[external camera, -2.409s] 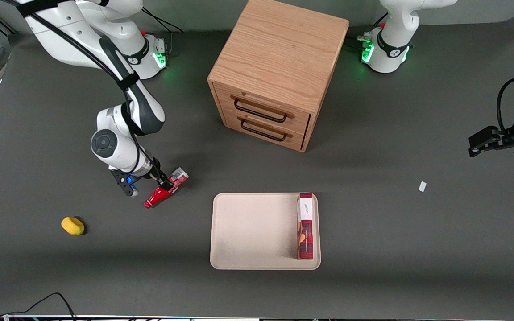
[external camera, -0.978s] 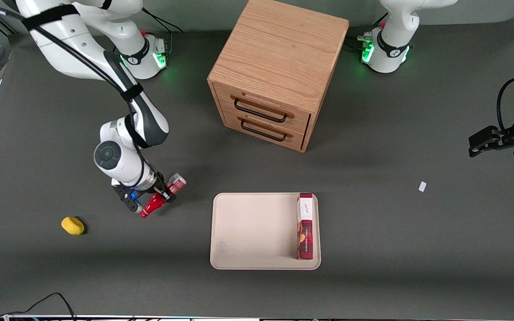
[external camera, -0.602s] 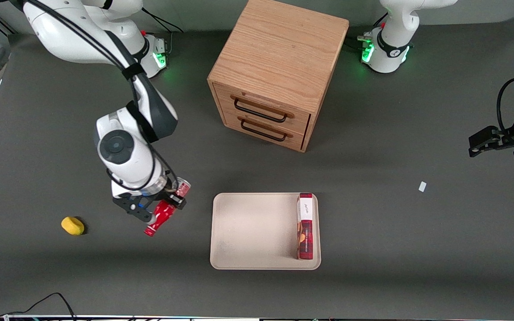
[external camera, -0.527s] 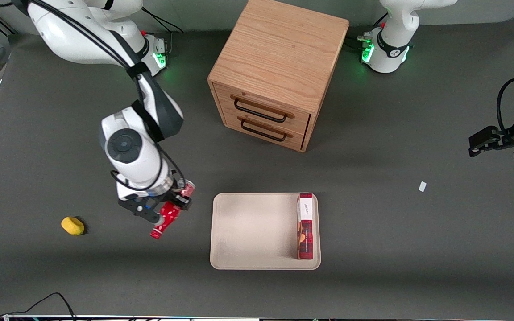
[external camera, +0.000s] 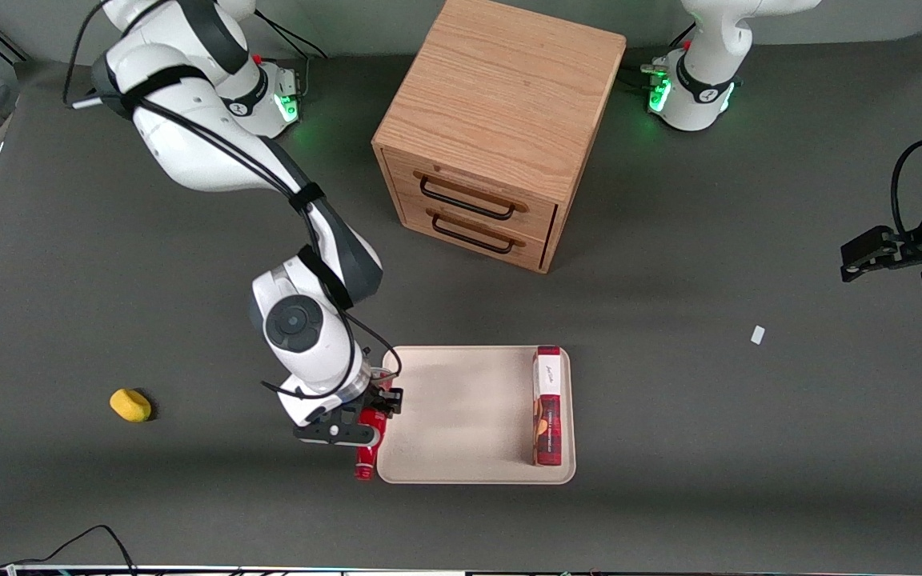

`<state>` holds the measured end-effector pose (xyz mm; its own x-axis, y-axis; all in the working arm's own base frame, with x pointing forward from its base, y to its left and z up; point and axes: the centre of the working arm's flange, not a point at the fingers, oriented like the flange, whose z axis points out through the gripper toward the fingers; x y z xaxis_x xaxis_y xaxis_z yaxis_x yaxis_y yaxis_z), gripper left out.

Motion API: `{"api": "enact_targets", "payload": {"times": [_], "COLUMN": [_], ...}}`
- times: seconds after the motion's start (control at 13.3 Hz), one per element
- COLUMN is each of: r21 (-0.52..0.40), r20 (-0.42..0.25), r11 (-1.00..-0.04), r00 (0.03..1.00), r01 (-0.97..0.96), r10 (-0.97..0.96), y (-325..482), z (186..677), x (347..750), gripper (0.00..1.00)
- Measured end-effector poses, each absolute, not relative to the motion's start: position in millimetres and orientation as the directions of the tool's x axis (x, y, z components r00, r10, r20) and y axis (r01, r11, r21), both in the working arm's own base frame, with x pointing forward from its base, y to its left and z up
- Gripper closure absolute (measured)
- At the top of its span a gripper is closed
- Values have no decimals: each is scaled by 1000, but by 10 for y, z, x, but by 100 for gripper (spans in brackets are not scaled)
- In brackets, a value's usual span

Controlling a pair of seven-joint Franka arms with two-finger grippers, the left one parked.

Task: Place coke bottle on tray
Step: 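Lift the bottle upright and carry it over the white tray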

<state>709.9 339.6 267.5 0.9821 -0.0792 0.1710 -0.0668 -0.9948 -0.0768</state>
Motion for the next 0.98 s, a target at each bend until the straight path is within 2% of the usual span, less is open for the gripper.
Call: {"api": "enact_targets", "payload": {"times": [0.38,0.83,0.9,0.98], "r21": [-111,-130,-129,-130], "r20": [107,109,109,111], "r11": [-993,-991,-991,-991], "r00": [993,992,992,992], "r01": [-33,-42,-42,-42], "r10": [-45,-57,-56,-57], "y": [3629,3611,3609,3606], "z": [2173,1920,1921,1931], "x": [6961,6972,6974,6981], "gripper": [46,45,41,40]}}
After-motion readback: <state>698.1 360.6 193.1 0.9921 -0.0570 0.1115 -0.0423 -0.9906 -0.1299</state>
